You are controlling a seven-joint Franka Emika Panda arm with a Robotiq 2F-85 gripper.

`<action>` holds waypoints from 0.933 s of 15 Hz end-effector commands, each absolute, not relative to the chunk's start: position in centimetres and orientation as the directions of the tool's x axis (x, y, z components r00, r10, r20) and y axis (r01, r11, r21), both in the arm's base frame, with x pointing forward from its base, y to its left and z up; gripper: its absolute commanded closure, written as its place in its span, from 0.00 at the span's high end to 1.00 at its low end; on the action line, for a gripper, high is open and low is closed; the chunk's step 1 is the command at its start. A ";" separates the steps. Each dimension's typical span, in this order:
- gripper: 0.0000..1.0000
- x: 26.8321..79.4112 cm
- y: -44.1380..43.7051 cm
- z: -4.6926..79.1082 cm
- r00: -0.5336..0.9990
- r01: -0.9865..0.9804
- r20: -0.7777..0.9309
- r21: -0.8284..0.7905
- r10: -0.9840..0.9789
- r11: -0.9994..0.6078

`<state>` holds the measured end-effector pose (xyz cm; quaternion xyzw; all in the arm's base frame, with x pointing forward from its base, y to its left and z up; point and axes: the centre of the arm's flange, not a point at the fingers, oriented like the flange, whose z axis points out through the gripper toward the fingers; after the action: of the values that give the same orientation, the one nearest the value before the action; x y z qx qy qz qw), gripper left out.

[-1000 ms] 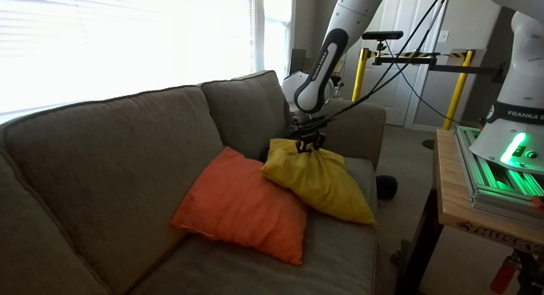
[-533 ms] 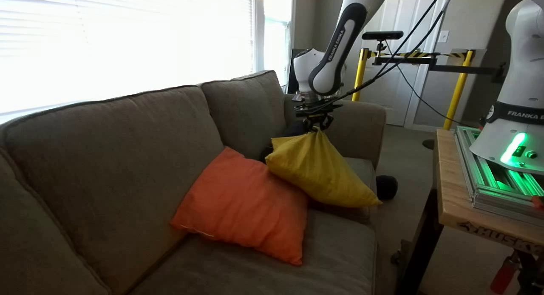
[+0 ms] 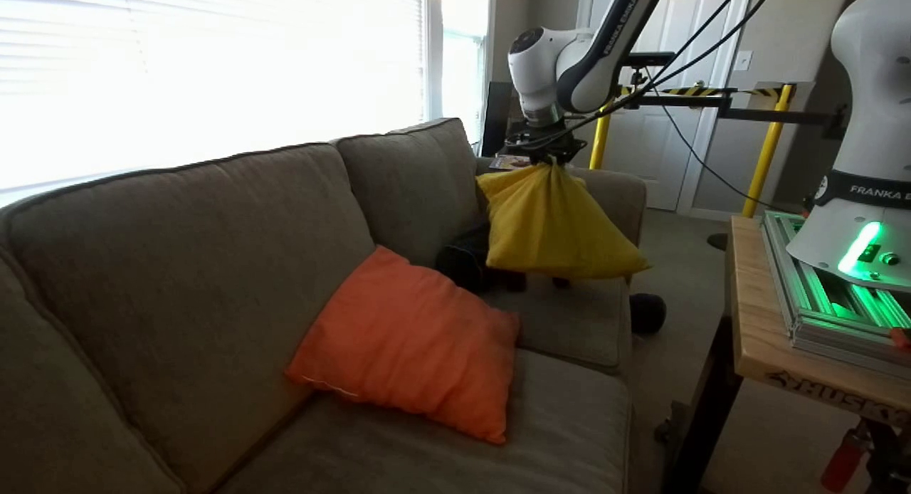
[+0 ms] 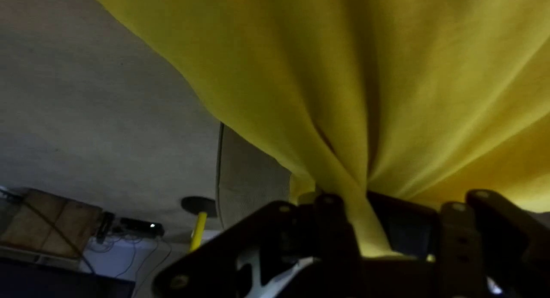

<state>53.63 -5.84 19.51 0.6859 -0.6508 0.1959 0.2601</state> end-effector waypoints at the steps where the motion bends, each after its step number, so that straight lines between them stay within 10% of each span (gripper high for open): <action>1: 0.01 51.8 -6.0 27.0 -0.080 -0.993 0.711 0.001 -0.699 0.115; 14: 0.01 57.3 -12.8 36.0 -0.282 -0.932 0.668 -0.020 -0.688 0.362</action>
<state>55.04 -11.66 35.86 0.4810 -0.7748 0.2645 0.3137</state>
